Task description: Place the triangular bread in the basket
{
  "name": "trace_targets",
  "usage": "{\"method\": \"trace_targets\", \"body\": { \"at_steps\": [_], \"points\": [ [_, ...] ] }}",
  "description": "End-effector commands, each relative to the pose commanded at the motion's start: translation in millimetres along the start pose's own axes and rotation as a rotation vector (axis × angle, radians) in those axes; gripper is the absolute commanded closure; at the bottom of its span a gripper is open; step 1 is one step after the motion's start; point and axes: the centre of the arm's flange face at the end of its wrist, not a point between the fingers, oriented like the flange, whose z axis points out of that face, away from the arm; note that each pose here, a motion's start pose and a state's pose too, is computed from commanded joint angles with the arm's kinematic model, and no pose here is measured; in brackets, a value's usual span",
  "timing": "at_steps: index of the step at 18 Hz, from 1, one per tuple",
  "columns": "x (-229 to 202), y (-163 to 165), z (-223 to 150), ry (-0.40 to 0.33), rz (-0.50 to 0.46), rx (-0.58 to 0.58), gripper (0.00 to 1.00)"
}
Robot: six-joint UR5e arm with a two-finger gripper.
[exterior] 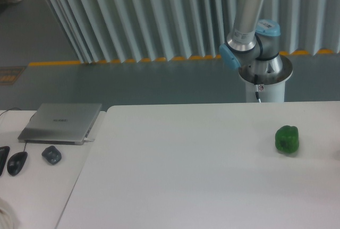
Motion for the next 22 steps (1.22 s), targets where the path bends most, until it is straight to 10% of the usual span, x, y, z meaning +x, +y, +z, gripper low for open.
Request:
{"method": "trace_targets", "body": {
  "at_steps": [6,7,15,22],
  "points": [
    [-5.7,9.2,12.9,-0.023,-0.014,-0.012,0.75],
    [-5.3,9.2,13.5,-0.021,-0.015,-0.013,0.01],
    [-3.4,8.5,15.3,-0.016,-0.032,-0.01,0.0],
    [22.9,-89.8,-3.2,0.132,-0.053,0.036,0.0]
  ]
}}
